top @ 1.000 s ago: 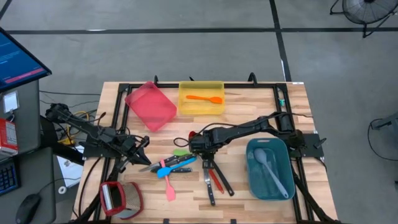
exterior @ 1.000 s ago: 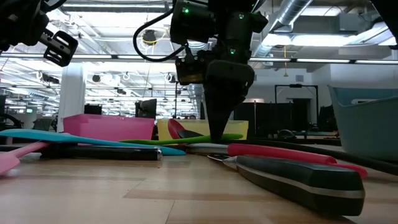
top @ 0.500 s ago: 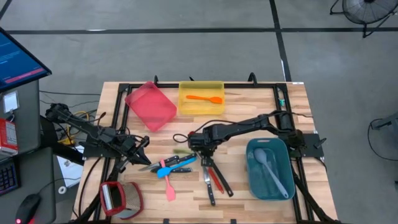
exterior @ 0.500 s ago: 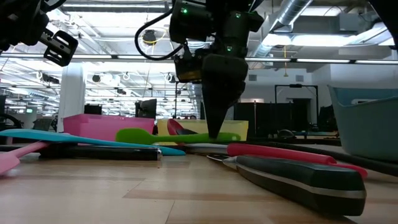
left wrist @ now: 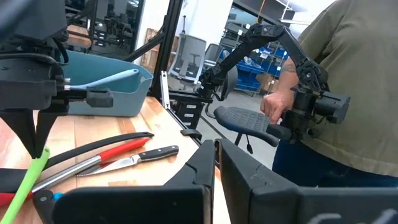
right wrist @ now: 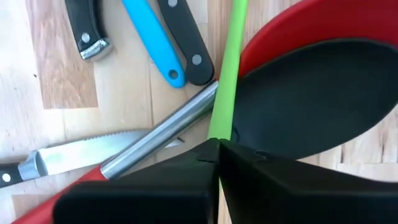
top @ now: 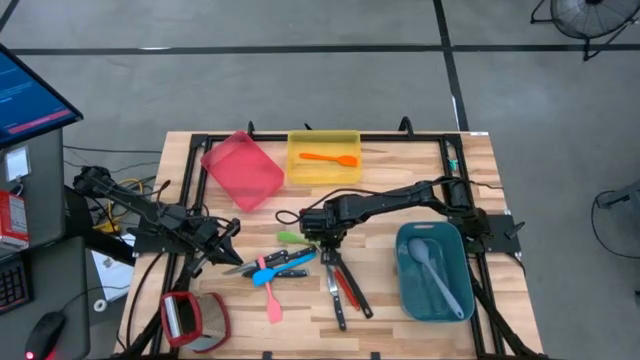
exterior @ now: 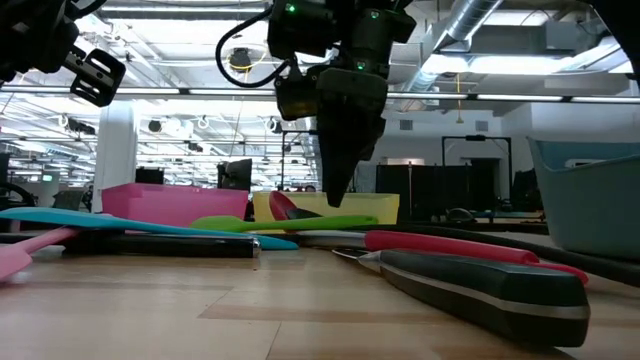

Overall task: Pick & Place Kitchen Items
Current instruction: Put the light green spatula into the yellow bin

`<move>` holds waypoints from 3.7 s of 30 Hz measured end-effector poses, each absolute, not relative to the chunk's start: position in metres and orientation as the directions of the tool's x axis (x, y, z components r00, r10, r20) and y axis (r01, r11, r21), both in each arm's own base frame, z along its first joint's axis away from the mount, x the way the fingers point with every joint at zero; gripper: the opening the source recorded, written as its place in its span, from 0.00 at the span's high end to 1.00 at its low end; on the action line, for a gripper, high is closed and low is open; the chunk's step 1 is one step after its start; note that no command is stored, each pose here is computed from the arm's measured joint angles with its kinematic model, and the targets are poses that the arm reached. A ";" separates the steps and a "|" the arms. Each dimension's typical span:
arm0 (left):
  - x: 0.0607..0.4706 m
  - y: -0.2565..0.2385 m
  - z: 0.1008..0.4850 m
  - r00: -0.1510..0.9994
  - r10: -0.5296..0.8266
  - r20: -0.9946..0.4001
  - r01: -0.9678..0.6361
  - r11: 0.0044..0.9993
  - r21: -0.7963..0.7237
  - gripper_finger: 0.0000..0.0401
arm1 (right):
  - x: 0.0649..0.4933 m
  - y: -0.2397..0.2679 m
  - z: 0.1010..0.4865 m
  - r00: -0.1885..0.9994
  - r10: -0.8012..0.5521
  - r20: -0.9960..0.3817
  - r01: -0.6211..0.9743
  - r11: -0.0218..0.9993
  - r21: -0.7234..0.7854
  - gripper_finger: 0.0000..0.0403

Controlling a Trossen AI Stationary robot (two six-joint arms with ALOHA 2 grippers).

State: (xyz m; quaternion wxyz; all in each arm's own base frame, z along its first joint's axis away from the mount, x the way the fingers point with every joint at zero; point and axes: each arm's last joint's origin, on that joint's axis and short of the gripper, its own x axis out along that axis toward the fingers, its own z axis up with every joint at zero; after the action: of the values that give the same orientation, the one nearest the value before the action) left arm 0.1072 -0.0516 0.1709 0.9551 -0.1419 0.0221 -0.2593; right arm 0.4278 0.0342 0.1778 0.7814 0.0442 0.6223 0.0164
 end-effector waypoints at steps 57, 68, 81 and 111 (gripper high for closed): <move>0.107 -0.052 0.171 0.864 -0.502 0.035 0.490 0.825 -0.282 0.98 | 0.434 0.025 0.154 0.203 0.120 -0.972 0.020 0.992 0.127 0.99; 0.107 -0.052 0.172 0.864 -0.502 0.038 0.491 0.824 -0.282 0.98 | 0.429 0.018 0.161 0.181 0.109 -0.977 0.050 0.992 0.120 0.99; 0.107 -0.052 0.172 0.864 -0.501 0.044 0.492 0.824 -0.281 0.98 | 0.444 0.030 0.203 0.312 0.123 -0.942 -0.089 0.991 0.100 0.79; 0.107 -0.052 0.174 0.863 -0.501 0.063 0.497 0.822 -0.279 0.98 | 0.472 0.027 0.158 0.367 0.020 -0.930 -0.176 0.983 -0.049 0.54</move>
State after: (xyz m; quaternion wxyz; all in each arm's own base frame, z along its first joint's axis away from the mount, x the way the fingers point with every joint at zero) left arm 0.1074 -0.0517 0.1740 0.9543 -0.1444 0.0066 -0.2615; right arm 0.4715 0.0265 0.1576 0.8237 -0.0700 0.5596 0.0595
